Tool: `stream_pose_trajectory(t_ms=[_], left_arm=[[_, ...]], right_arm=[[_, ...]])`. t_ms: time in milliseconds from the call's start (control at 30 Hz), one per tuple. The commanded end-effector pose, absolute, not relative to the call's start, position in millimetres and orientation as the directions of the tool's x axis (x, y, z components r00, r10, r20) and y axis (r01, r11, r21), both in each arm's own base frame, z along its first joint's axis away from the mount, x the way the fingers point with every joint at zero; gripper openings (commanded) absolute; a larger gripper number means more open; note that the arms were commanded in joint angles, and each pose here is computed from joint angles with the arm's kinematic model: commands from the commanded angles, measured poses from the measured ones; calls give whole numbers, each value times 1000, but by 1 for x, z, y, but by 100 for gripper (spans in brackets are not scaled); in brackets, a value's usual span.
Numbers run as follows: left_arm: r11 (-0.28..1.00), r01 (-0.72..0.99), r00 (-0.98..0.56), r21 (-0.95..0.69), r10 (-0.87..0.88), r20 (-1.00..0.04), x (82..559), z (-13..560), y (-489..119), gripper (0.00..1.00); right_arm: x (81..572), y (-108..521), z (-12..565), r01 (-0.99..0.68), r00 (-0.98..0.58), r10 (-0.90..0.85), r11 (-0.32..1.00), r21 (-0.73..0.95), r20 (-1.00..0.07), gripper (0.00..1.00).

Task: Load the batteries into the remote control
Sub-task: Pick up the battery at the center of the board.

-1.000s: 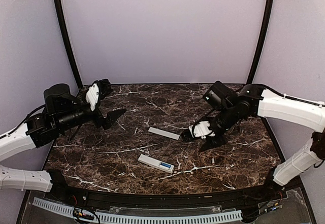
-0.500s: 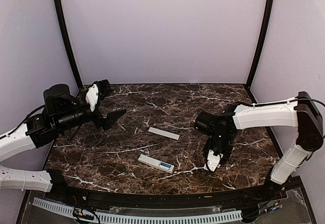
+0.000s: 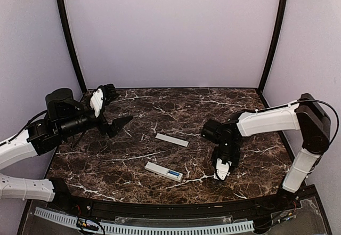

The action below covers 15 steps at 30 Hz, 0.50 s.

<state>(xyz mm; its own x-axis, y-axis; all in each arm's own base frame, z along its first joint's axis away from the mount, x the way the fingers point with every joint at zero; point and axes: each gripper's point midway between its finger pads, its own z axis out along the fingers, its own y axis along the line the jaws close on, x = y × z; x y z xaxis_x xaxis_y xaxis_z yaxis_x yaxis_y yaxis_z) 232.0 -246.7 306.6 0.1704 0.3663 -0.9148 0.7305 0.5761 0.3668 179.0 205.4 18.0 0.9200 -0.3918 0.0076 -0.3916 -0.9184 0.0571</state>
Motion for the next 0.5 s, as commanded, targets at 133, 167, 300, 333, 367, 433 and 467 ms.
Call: stream_pose_trajectory(t_ms=[133, 167, 300, 333, 367, 433, 467], left_arm=[[561, 748, 168, 355, 357, -919, 225, 303, -248, 92], [561, 748, 167, 354, 357, -919, 225, 303, -247, 92], [561, 748, 168, 355, 358, -919, 225, 303, -247, 92], [562, 746, 169, 357, 359, -918, 225, 303, -247, 92], [562, 746, 168, 357, 360, -918, 225, 302, -247, 92], [562, 746, 167, 357, 361, -918, 226, 302, -247, 92], [562, 746, 166, 357, 362, -917, 226, 302, -247, 92]], right_arm=[[194, 192, 9, -361, 932, -358, -930, 63, 57, 41], [196, 192, 7, -354, 934, -351, -934, 53, 64, 40], [190, 197, 6, -355, 935, -355, -934, 35, 17, 38], [188, 196, 4, -354, 935, -354, -934, 43, 10, 37], [188, 193, 1, -358, 934, -358, -932, 52, 14, 36], [187, 190, -3, -369, 930, -368, -928, 61, 21, 33], [184, 190, -5, -375, 927, -375, -925, 59, 9, 32]])
